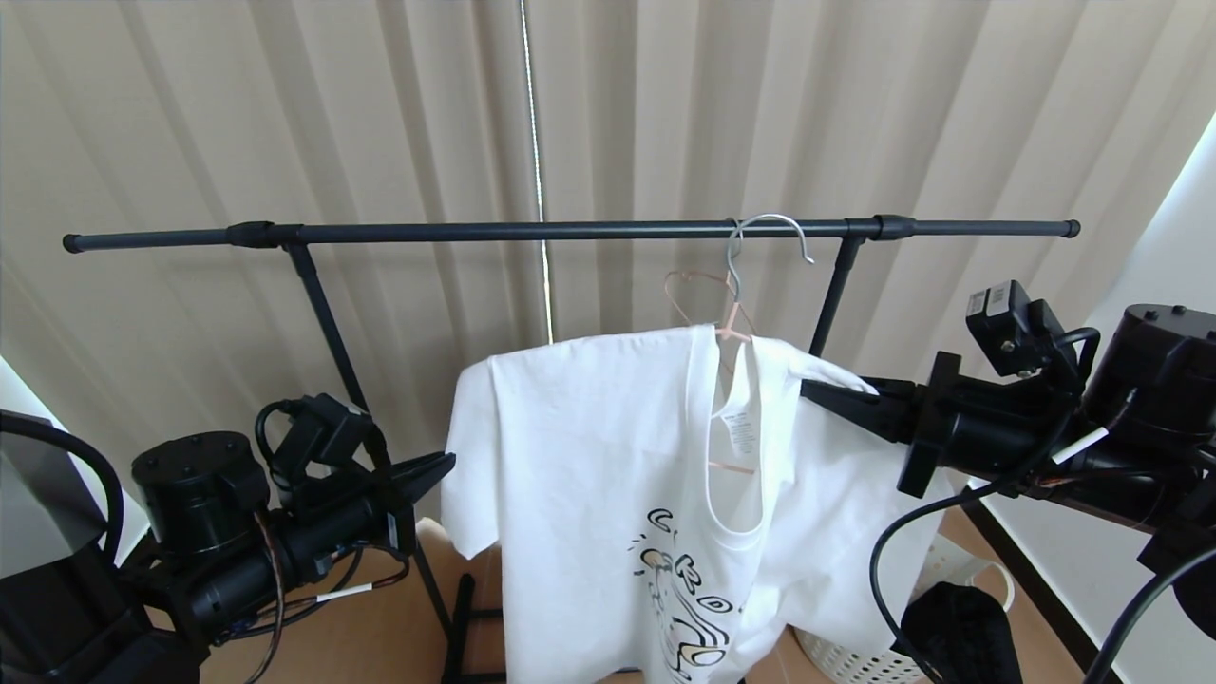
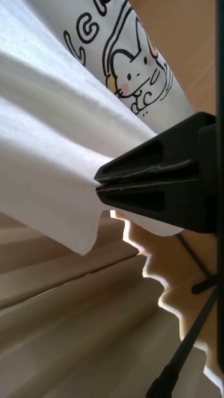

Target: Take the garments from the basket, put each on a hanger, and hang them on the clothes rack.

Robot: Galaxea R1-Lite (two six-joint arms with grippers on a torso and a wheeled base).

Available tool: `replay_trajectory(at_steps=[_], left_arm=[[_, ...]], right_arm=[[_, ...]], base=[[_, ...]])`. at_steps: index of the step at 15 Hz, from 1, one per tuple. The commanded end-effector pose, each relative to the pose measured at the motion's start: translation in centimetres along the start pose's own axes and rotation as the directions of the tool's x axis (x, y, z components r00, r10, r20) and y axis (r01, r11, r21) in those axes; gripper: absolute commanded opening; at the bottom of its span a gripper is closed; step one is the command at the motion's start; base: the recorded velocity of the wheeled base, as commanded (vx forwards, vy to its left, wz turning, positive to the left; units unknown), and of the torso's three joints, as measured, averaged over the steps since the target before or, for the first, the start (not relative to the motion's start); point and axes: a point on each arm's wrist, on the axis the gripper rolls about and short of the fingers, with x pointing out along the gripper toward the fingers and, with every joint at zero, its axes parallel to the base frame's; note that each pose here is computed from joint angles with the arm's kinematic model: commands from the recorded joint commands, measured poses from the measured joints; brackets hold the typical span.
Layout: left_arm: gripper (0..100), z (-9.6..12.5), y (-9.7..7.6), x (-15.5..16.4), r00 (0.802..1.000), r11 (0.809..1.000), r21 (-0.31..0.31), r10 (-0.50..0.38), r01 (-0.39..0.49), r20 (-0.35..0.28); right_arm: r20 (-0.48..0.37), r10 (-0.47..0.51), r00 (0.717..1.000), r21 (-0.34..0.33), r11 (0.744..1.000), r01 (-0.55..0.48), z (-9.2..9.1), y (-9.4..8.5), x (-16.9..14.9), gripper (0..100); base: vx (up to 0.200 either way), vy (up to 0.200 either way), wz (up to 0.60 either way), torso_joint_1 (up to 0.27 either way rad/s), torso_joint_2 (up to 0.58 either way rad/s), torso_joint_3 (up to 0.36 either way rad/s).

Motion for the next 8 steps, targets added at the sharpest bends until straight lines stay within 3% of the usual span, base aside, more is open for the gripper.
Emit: replay_trajectory(at_steps=[1,8], left_arm=[[0,0.1,0.2,0.0,1.000,1.000,0.000,0.006,-0.006,0.003],[0,-0.3,1.2,0.2,0.999,0.999,-0.007,0.039,-0.039,-0.003]], right_arm=[[0.003,-0.004,1.000,-0.002,1.000,0.004,0.1,-0.1,0.0,0],[0.007,-0.031,0.999,-0.002,1.000,0.031,0.2,-0.8,-0.4,0]], base=[[0.000,0.000,0.00,0.000,0.00,0.000],[0.000,0.000,0.00,0.000,0.00,0.000]])
